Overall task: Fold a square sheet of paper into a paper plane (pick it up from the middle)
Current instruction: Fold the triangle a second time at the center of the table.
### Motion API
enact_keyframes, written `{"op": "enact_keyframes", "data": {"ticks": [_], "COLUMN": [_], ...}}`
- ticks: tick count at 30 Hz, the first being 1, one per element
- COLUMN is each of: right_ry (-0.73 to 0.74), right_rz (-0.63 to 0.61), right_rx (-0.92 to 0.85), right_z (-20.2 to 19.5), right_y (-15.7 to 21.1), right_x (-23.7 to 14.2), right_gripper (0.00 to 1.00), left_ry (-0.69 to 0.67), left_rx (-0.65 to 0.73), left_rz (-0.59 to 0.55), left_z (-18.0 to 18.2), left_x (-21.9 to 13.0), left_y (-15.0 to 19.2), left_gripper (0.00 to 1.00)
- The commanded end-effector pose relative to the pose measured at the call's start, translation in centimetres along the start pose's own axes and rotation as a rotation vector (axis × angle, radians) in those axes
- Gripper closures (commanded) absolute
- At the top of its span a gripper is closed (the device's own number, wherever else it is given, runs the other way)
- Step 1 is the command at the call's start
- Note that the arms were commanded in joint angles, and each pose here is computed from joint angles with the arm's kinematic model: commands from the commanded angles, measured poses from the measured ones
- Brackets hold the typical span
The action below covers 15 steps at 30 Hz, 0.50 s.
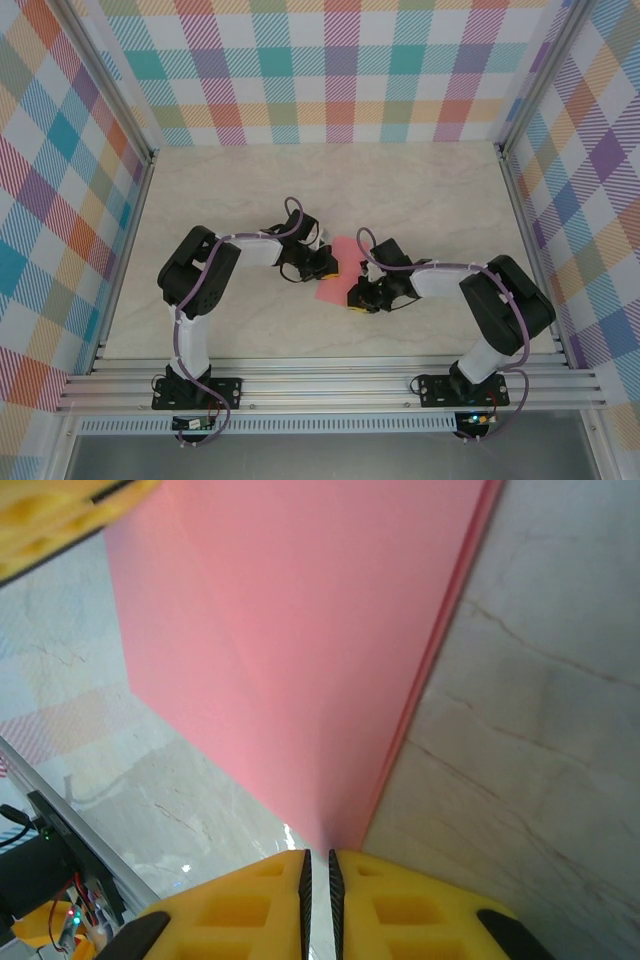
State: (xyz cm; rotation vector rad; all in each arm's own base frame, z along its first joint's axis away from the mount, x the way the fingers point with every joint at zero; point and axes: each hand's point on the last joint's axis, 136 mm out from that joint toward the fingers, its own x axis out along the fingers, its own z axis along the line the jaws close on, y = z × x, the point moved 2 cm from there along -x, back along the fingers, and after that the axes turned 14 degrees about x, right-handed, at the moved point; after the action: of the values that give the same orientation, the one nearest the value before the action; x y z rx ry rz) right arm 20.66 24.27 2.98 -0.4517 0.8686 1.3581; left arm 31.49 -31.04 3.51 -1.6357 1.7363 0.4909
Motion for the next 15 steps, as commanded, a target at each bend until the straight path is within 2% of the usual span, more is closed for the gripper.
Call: {"op": "enact_keyframes", "data": {"ticks": [1, 3, 7, 9, 11, 15], "right_ry": [0.07, 0.059, 0.101, 0.142, 0.103, 0.023], "right_rz": [0.047, 0.018, -0.125, -0.204, -0.252, -0.262], "right_rx": [0.008, 0.002, 0.065, 0.142, 0.193, 0.229], "right_z": [-1.6, -0.8, -0.4, -0.9, -0.6, 0.6], "right_y": [1.6, 1.2, -0.9, -2.0, -3.0, -4.3], "right_x": [-0.4, -0.9, -2.1, -3.0, -3.6, -4.1], "right_gripper": [0.84, 0.84, 0.84, 0.8, 0.73, 0.62], "left_ry": [-0.073, -0.063, -0.053, -0.043, -0.025, -0.004], "left_rx": [-0.046, -0.042, -0.037, -0.03, -0.016, 0.025], "left_rz": [0.024, 0.028, 0.025, 0.018, 0.009, 0.003], "left_z": [2.2, 2.0, 1.6, 1.2, 0.5, -1.0], "left_x": [0.5, 0.5, 0.3, 0.1, -0.3, -1.1], "left_y": [0.8, 0.8, 0.7, 0.5, 0.3, -0.2], "left_gripper": [1.0, 1.0, 1.0, 1.0, 1.0, 1.0]}}
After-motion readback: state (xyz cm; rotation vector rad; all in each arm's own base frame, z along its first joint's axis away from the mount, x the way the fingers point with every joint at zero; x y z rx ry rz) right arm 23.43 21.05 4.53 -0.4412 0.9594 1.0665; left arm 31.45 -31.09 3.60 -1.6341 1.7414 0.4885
